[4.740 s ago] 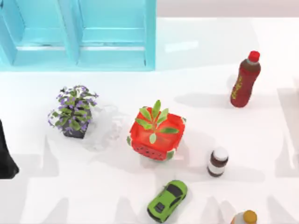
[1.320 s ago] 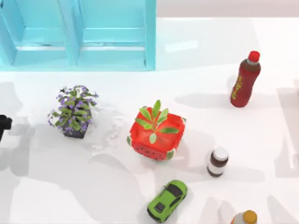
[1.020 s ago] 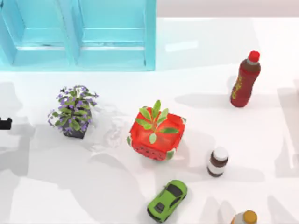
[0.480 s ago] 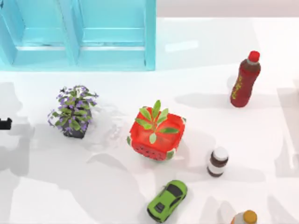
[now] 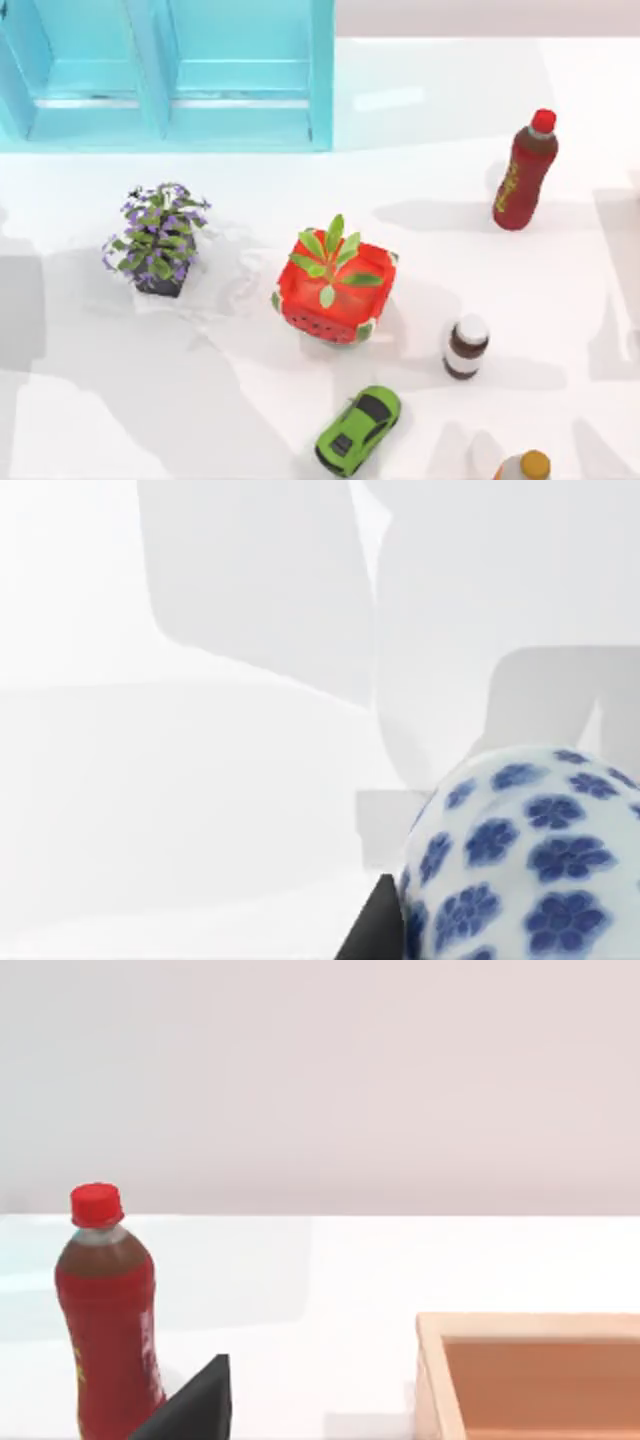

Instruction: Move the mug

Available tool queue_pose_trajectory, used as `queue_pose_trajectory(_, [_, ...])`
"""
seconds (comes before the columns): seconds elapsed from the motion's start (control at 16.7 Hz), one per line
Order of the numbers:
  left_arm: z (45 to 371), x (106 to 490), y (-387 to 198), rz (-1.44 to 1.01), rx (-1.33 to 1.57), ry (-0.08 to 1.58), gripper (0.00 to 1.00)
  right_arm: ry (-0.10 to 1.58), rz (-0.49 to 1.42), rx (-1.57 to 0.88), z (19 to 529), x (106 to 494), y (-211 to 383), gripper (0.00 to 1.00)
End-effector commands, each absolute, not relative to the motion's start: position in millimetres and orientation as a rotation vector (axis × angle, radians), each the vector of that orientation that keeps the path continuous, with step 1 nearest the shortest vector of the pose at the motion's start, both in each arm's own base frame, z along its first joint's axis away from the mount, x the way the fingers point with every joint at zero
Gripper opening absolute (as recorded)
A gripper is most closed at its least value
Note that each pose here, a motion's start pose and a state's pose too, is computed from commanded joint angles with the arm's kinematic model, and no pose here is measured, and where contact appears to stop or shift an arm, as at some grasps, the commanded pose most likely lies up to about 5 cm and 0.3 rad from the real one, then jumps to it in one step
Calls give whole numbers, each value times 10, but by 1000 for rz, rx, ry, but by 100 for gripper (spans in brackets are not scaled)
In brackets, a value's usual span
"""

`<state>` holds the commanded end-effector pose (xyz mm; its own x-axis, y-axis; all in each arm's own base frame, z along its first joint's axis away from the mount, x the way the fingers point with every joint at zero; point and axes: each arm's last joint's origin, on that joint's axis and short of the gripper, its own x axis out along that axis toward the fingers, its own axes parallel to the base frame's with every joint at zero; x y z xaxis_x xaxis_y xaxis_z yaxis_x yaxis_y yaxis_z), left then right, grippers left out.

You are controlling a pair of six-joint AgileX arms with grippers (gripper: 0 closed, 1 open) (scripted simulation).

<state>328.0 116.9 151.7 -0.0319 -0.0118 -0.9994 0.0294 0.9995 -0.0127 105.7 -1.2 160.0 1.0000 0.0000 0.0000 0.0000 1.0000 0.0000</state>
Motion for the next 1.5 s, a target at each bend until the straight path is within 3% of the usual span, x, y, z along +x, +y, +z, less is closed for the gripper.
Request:
queue_pose_trajectory(0.42, [2023, 3244, 2347, -18, 14, 1569, 0, 0, 0, 0, 1600, 1057, -12, 100])
queue_pose_trajectory(0.78, [2071, 3198, 2447, -20, 19, 1570, 0, 0, 0, 0, 1600, 1057, -12, 100])
queue_pose_trajectory(1.26, [1474, 3198, 2464, -18, 15, 1569, 0, 0, 0, 0, 1600, 1057, -12, 100])
queue_pose_trajectory(1.5, [1409, 3188, 2463, -20, 11, 1573, 0, 0, 0, 0, 1600, 1057, -12, 100])
